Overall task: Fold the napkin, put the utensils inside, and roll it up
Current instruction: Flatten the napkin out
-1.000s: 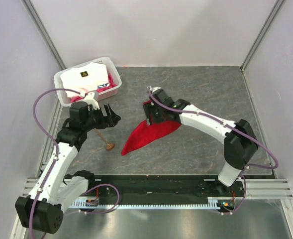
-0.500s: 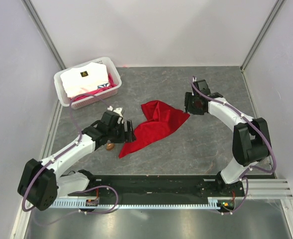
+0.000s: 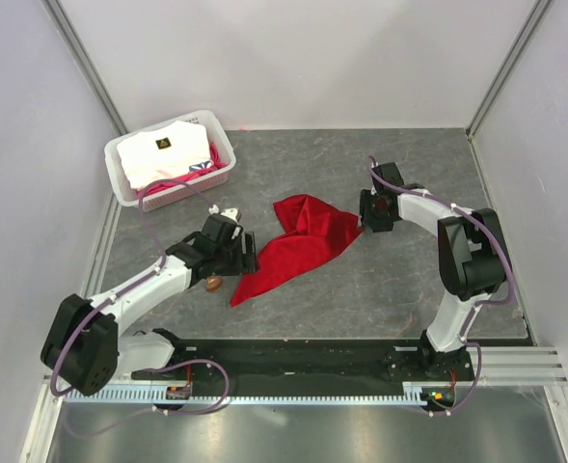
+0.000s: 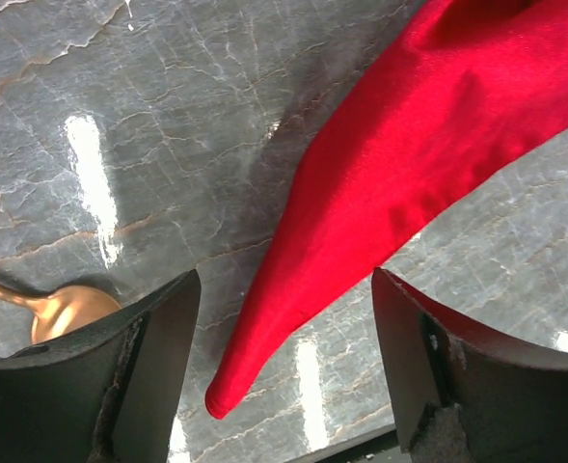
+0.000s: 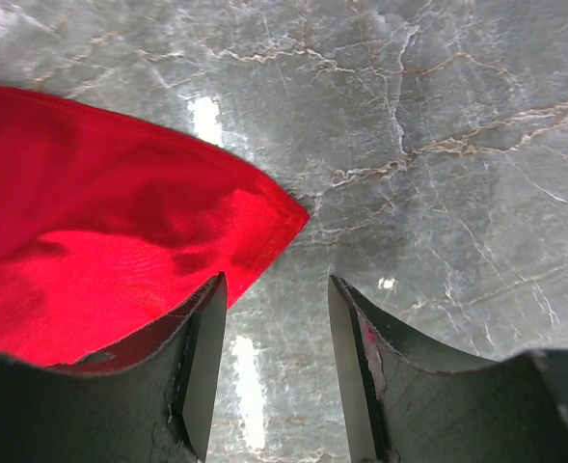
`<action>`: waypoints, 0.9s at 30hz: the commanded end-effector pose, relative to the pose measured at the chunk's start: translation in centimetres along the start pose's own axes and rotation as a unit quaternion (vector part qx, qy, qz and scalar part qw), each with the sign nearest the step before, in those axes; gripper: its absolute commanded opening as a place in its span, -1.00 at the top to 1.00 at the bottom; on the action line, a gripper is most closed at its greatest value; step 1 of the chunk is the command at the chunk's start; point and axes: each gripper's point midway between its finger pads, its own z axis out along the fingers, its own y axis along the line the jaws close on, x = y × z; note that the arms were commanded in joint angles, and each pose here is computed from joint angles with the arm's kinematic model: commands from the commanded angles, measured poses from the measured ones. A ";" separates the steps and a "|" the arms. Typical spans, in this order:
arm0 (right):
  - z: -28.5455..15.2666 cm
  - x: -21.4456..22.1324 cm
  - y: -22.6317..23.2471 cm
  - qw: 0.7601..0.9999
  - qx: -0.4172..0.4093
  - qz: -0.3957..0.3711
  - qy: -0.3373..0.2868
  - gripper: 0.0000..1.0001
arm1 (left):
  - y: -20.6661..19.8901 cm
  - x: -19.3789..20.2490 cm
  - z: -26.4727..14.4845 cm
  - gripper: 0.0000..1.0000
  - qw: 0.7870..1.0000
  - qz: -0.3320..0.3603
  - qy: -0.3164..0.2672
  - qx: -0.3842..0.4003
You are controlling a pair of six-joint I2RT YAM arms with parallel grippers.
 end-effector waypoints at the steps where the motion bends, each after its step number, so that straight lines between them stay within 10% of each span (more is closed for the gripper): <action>1: 0.5 -2.1 0.3 1.000 0.002 -0.009 -0.023 -0.08 | -1.3 -2.2 0.7 -0.54 0.999 0.015 -0.035 0.022; 18: 2.9 -1.9 -0.5 0.999 0.022 -0.033 -0.002 0.10 | -1.9 -1.5 3.7 0.15 0.999 0.014 -0.014 0.037; 27: 4.4 -1.2 -0.9 0.998 0.026 -0.056 0.017 0.90 | -3.0 -1.9 5.5 0.83 0.998 0.023 -0.012 0.059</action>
